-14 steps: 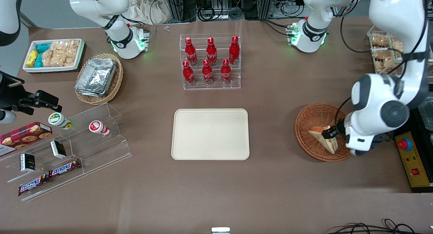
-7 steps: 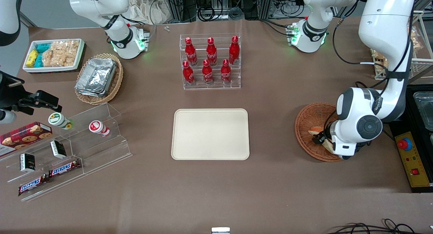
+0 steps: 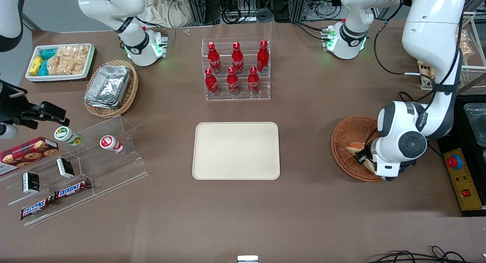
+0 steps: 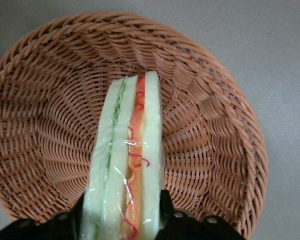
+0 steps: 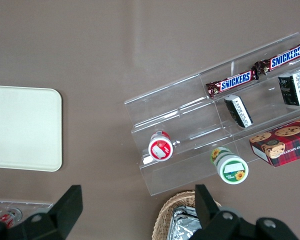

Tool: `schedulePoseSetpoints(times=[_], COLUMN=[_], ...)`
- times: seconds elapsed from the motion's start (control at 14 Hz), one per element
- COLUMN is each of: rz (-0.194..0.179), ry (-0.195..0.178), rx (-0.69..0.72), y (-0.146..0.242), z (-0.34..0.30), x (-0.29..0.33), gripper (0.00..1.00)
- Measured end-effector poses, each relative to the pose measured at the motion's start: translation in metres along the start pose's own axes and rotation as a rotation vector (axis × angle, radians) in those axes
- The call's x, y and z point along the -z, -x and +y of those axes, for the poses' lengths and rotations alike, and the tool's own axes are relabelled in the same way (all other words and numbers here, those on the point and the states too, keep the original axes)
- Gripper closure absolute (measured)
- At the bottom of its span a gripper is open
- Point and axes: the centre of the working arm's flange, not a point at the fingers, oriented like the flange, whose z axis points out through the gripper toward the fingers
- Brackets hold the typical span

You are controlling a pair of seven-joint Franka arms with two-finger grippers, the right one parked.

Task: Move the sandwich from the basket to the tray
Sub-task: 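Lower the left gripper and close it on the wrapped sandwich, then lift the sandwich and carry it with the left gripper to the tray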

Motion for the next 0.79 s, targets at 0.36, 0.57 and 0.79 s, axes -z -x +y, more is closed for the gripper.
schedulePoseSetpoints(times=[0.36,0.57,0.79], rz=[-0.009,-0.002,0.005], ry=[-0.041,0.011,0.040], rx=[-0.011,-0.118,-0.260], y=[0.015,0.077,0.153], z=[-0.011,0.006,0.047], x=[0.068,0.146,0.170], gripper=[0.68,0.70,0.81])
